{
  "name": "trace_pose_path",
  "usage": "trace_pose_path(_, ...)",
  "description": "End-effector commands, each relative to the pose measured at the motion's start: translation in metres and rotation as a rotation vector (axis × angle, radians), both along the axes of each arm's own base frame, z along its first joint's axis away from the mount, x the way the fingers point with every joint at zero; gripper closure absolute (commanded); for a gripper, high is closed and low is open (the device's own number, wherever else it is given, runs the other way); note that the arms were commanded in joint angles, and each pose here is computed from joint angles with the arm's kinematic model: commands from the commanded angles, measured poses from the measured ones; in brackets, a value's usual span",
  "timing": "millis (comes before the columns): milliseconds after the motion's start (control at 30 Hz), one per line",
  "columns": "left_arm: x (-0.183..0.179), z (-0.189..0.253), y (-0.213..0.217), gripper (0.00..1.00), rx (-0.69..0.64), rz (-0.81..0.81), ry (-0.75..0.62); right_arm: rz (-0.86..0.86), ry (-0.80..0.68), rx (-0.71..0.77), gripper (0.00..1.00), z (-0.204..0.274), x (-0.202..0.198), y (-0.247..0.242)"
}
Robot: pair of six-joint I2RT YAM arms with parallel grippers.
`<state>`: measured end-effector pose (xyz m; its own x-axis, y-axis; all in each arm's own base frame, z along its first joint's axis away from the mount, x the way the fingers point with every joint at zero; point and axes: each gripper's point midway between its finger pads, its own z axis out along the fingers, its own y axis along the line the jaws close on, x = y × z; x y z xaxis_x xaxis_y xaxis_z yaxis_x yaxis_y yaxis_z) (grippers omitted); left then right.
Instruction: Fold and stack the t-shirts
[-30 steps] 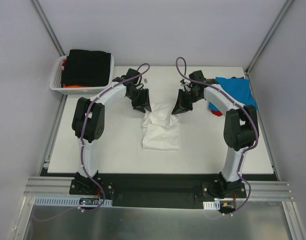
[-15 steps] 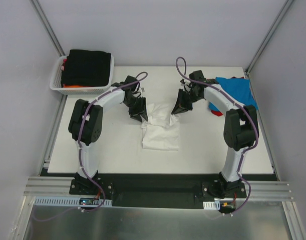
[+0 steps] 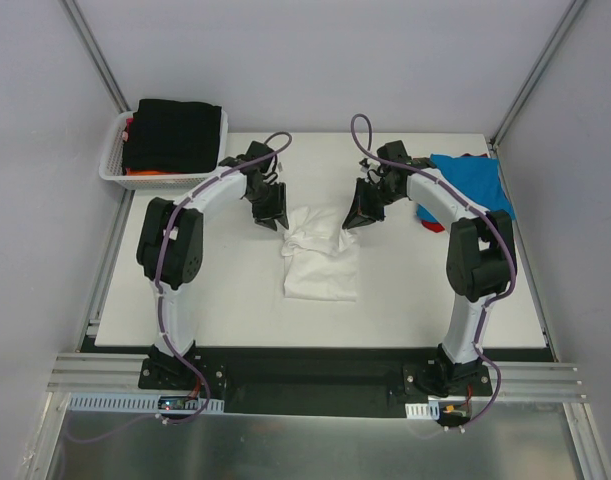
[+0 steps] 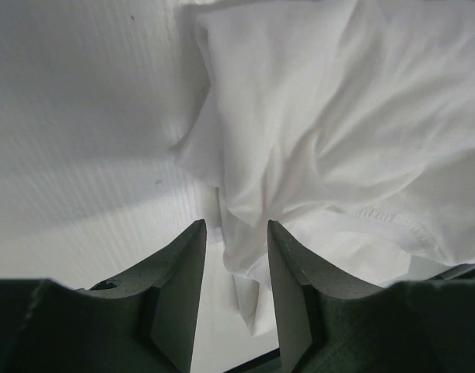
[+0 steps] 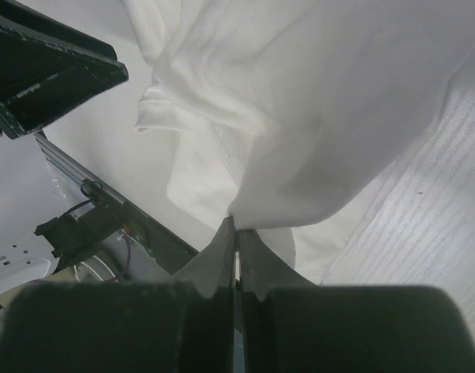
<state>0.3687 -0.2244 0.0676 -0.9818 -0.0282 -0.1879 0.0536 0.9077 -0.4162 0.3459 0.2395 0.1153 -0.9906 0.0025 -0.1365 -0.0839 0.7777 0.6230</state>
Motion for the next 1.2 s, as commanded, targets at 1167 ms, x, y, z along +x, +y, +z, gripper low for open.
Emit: trace_pose_path(1167, 0.032, 0.015, -0.014, 0.65, -0.109, -0.069, -0.097, 0.017, -0.016, 0.022, 0.99, 0.015, 0.005, 0.009)
